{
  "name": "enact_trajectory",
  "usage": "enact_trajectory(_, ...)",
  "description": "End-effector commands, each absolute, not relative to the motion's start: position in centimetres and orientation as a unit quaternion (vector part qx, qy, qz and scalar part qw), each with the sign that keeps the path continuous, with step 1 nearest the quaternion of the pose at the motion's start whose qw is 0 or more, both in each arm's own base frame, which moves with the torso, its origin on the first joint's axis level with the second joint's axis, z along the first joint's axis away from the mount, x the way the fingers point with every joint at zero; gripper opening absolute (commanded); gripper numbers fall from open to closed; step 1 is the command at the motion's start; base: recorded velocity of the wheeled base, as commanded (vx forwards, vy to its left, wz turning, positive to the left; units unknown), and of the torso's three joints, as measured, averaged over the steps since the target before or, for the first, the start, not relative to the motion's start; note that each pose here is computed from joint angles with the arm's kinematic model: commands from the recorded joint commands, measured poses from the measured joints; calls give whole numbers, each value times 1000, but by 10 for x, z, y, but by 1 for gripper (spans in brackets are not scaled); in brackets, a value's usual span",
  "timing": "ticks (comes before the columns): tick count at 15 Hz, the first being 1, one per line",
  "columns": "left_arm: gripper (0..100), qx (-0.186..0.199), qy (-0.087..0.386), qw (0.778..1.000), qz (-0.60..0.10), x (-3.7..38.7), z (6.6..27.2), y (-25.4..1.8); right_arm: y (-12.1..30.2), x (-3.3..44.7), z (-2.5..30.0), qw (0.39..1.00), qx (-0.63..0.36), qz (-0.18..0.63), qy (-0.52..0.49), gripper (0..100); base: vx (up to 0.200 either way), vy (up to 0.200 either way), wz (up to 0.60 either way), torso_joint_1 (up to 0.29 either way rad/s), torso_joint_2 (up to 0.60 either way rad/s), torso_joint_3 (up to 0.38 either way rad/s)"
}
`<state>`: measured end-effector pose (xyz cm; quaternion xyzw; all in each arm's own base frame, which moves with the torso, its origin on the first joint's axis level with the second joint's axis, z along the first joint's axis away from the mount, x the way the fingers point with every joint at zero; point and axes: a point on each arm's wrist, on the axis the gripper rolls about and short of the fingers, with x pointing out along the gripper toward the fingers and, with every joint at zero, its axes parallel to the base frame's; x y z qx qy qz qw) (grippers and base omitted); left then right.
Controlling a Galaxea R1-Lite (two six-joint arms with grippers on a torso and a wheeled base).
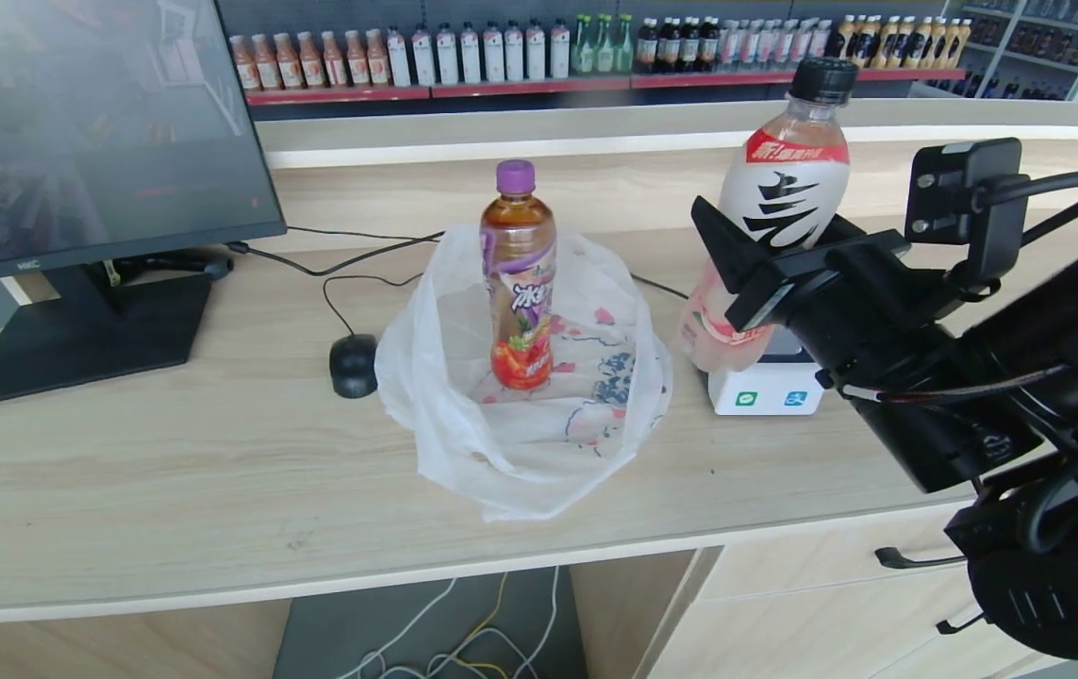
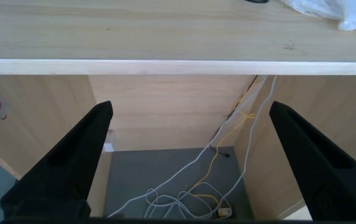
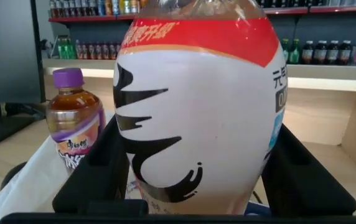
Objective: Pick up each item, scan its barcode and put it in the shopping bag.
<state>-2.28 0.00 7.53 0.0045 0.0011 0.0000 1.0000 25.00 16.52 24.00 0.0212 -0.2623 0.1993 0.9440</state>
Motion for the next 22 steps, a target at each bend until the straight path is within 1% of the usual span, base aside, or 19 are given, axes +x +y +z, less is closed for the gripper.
enact_trajectory(1,100,5,1,1000,0,-23,75,0,167,250,238,944,21,201,-260,0,0,0,0,0,0,0)
enact_trajectory(4,100,5,1,1000,0,-23,75,0,173,252,233,944,21,209,-254,0,0,0,0,0,0,0)
enact_trajectory(7,100,5,1,1000,0,-23,75,0,182,263,228,944,29,211,-251,0,0,0,0,0,0,0)
enact_trajectory(10,100,5,2,1000,0,-23,75,0,195,279,217,946,26,216,-242,0,0,0,0,0,0,0)
enact_trajectory(14,100,5,1,1000,0,-23,75,0,215,305,192,950,21,219,-222,0,0,0,0,0,0,0)
enact_trajectory(22,100,5,1,1000,0,-23,75,0,213,304,195,949,23,219,-227,0,0,0,0,0,0,0)
